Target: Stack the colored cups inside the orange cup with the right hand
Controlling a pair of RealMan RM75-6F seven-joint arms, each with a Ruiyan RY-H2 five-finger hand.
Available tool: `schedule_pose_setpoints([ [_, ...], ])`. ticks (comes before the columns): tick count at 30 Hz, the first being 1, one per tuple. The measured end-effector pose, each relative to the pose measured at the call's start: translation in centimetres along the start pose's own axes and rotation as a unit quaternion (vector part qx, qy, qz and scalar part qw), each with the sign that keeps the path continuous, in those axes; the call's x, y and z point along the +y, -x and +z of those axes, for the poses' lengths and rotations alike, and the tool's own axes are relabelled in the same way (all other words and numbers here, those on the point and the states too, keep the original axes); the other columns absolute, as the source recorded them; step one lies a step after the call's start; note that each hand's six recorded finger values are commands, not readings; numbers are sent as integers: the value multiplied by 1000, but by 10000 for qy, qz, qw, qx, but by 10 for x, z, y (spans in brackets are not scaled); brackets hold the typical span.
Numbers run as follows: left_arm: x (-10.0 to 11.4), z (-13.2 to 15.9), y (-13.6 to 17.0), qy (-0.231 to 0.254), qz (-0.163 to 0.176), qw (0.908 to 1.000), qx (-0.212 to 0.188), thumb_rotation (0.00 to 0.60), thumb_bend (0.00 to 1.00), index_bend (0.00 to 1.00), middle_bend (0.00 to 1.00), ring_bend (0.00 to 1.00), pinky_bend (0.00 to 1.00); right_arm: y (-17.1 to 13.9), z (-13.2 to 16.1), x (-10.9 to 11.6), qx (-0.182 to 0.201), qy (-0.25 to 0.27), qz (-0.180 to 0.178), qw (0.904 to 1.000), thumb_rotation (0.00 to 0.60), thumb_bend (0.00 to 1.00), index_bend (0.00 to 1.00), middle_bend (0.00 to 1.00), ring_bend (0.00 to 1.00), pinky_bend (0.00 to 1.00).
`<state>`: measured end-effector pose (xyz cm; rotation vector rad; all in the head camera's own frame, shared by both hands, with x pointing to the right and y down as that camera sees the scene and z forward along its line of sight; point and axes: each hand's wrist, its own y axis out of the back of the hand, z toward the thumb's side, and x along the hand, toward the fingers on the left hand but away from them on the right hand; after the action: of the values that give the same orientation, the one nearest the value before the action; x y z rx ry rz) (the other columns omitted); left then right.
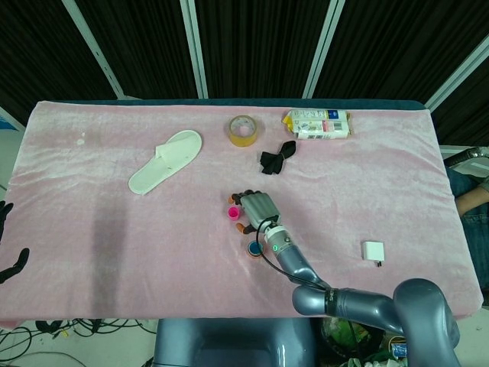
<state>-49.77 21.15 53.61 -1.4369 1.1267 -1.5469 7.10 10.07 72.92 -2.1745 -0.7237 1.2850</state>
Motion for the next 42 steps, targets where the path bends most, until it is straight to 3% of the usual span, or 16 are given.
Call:
schedule_pose_setpoints([
  [30,-1,1,0,10,-15,10000,4,600,341,74,48,0,7,20,8,-12,14,187,-7,9998,600,327,492,450,267,256],
  [42,-1,1,1,-5,-15,10000,-9,600,342,73,48,0,7,12,12,0,149,181,-109,9997,600,334,505,465,269,256],
])
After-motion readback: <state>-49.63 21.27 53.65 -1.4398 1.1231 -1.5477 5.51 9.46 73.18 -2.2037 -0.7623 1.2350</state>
